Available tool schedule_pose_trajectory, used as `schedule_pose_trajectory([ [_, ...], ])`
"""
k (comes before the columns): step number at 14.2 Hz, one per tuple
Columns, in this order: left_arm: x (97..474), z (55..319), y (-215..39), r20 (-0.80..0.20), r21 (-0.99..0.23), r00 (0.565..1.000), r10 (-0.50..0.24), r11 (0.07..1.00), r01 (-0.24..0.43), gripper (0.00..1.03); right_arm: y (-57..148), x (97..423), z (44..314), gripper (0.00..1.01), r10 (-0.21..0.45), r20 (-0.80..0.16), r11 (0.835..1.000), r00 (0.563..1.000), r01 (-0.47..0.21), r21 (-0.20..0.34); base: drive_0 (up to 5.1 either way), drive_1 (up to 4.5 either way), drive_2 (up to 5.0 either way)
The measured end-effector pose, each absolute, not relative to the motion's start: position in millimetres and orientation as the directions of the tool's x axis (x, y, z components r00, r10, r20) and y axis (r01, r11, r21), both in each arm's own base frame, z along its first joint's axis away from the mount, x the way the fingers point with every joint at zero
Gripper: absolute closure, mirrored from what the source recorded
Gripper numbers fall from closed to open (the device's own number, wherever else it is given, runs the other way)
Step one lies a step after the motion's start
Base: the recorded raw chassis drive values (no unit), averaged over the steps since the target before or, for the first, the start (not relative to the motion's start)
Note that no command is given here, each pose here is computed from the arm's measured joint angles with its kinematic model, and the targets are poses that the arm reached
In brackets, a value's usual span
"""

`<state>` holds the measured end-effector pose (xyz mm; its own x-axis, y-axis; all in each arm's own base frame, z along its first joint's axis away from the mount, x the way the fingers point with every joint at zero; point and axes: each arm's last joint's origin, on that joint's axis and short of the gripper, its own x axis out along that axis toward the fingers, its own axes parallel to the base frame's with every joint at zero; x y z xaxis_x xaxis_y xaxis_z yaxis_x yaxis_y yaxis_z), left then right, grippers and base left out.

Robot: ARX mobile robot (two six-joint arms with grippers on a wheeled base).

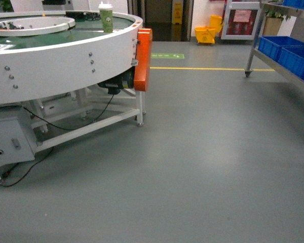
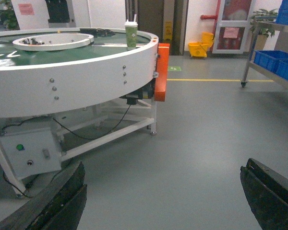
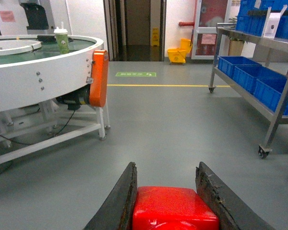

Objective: Pick red block from blue box to shelf

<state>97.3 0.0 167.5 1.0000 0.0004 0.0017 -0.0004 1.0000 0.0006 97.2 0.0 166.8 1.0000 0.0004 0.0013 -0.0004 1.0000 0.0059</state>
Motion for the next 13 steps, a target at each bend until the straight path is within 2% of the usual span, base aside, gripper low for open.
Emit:
schedule_pose_trajectory([
  [13, 97.3, 167.6, 0.0, 0.002, 0.000, 1.000, 0.001, 1.000, -0.001, 0.05, 0.0, 97.2, 167.3, 0.72, 0.000, 0.007, 1.000, 1.000, 0.000, 0.006, 0.0, 4.32, -4.3],
])
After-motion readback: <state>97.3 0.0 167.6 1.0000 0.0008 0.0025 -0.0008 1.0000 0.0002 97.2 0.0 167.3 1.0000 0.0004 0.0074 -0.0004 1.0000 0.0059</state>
